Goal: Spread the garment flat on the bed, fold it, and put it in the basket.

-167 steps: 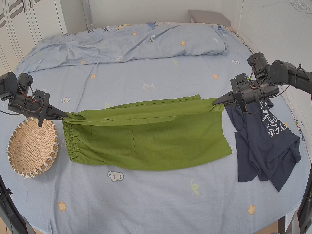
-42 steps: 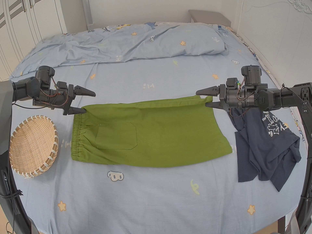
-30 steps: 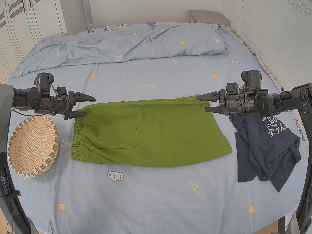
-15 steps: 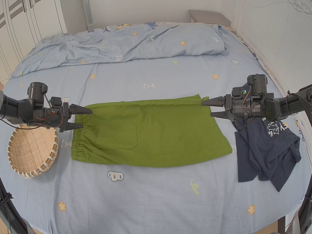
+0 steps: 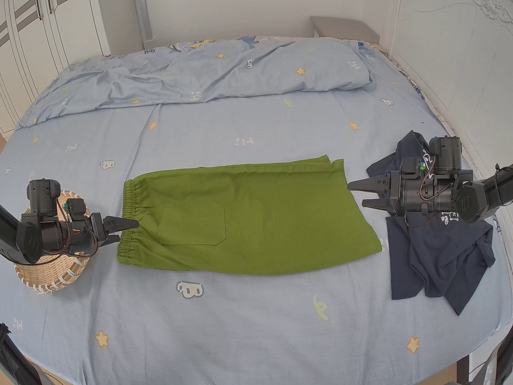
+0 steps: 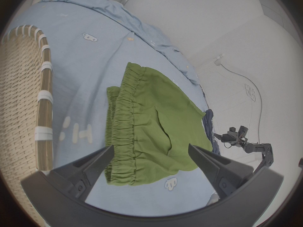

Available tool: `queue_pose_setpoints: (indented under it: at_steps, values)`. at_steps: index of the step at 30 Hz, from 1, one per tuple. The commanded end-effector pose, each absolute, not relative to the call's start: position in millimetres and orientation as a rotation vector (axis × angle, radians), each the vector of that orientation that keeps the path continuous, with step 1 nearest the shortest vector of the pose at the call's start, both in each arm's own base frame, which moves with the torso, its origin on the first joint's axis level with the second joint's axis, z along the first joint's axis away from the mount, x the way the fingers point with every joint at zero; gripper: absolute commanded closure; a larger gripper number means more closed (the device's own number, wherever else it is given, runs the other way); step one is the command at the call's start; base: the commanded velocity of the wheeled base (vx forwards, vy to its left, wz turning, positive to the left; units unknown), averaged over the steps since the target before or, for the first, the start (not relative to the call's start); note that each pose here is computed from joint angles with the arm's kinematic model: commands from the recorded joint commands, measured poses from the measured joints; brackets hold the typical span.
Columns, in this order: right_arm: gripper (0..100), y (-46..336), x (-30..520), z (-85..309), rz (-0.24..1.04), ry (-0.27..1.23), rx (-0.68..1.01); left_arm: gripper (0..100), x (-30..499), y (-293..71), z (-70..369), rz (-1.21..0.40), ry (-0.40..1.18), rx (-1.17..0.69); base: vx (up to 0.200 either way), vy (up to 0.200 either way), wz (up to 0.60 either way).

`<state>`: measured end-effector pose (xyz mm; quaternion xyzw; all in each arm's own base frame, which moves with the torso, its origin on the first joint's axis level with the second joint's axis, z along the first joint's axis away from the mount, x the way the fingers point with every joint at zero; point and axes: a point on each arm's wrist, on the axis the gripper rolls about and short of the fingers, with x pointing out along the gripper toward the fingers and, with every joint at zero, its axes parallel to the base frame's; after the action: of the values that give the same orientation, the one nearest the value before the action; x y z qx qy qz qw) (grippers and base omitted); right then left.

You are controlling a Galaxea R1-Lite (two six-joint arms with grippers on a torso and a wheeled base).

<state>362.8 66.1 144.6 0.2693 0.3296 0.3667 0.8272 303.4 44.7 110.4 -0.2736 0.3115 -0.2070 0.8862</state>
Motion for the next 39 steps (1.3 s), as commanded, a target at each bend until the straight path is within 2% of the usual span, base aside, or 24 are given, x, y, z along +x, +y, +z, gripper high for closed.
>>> queue_pose_setpoints:
  at_steps: [1,13,17,26,33,39]
  values:
    - [0,66.3,354.0,154.0,0.789,0.678,0.563,0,297.8,51.7,115.9,-0.401,0.615,-0.562,0.0,0.0,0.0]
    - [0,66.4,354.6,153.0,0.79,0.679,0.563,0,321.5,46.1,87.9,-0.423,0.6,-0.519,0.0,0.0,0.0]
    - [0,65.9,354.8,153.3,0.792,0.67,0.562,0,329.0,47.1,76.9,-0.366,0.606,-0.497,0.0,0.0,0.0]
    - [0,66.5,354.6,153.1,0.793,0.669,0.561,0,334.4,39.9,73.3,-0.384,0.611,-0.481,0.0,0.0,0.0]
    - [0,66.5,355.1,153.0,0.793,0.669,0.561,0,342.0,41.5,66.3,-0.382,0.626,-0.507,0.0,0.0,0.0]
    - [0,66.1,355.8,152.3,0.792,0.665,0.561,0,350.2,40.7,62.3,-0.379,0.648,-0.606,0.0,0.0,0.0]
